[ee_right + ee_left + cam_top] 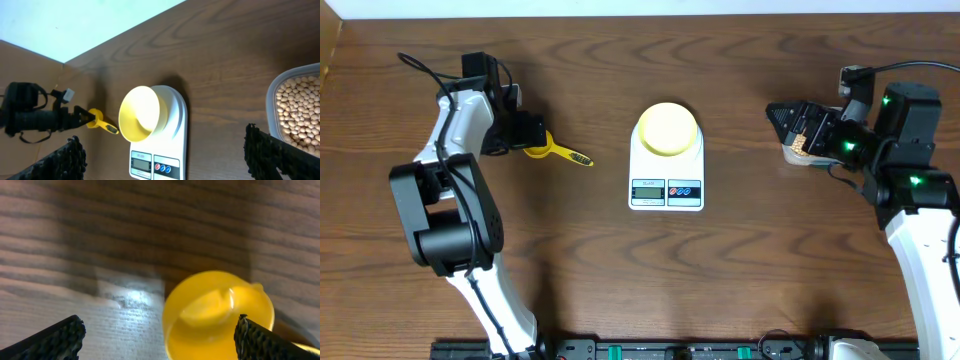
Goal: Scoop item into bowl and weigh 50g on scale
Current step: 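Lower the left gripper and close it on the yellow scoop's bowl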
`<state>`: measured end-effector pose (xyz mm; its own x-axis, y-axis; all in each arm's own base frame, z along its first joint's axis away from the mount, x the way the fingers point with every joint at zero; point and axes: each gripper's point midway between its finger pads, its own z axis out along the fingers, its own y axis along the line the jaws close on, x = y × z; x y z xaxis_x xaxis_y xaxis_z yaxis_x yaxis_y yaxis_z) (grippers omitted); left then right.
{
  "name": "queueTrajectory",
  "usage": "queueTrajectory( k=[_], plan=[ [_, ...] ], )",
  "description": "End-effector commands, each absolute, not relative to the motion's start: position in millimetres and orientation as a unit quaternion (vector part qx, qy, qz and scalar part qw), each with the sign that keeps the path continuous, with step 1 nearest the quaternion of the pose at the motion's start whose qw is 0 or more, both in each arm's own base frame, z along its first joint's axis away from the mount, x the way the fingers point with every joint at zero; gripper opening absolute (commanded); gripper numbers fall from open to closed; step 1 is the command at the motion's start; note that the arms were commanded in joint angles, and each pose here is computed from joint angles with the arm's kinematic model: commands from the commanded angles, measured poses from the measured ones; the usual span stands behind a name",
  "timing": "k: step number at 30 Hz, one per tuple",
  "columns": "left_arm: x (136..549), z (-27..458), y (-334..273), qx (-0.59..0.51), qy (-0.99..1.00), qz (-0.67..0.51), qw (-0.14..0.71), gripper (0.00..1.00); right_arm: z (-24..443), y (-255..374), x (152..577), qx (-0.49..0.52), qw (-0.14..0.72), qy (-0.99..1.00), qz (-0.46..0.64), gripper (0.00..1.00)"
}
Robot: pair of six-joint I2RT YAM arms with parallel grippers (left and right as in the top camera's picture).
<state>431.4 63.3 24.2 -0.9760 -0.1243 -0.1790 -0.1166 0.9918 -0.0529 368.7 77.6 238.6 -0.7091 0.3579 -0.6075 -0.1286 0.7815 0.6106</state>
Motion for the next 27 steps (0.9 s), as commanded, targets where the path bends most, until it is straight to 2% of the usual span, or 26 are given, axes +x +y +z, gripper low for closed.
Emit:
queueTrajectory(
  k=[1,3,5,8,11,27],
  plan=[
    [431.8,19.3,70.7,-0.056,0.994,-0.006,0.091,0.98,252.9,81.7,365.6,0.049,0.387,0.860,0.328,0.99],
    [434.2,19.8,72.9,-0.056,0.994,0.000,0.096,0.97,251.0,82.0,363.6,0.051,0.382,0.863,0.328,0.99],
    [437.0,20.2,78.6,-0.059,0.993,0.016,0.102,0.86,249.5,82.1,362.5,0.052,0.378,0.864,0.328,0.99],
    [446.1,22.5,82.5,-0.066,0.990,0.023,0.121,0.81,249.7,82.1,362.3,0.054,0.378,0.864,0.328,0.99],
    [450.7,23.7,83.7,-0.067,0.989,0.025,0.131,0.68,250.1,82.1,362.6,0.053,0.379,0.864,0.328,0.99],
    [445.3,21.2,82.6,-0.066,0.990,0.024,0.119,0.67,248.7,77.6,364.9,0.060,0.384,0.866,0.316,0.99]
  ],
)
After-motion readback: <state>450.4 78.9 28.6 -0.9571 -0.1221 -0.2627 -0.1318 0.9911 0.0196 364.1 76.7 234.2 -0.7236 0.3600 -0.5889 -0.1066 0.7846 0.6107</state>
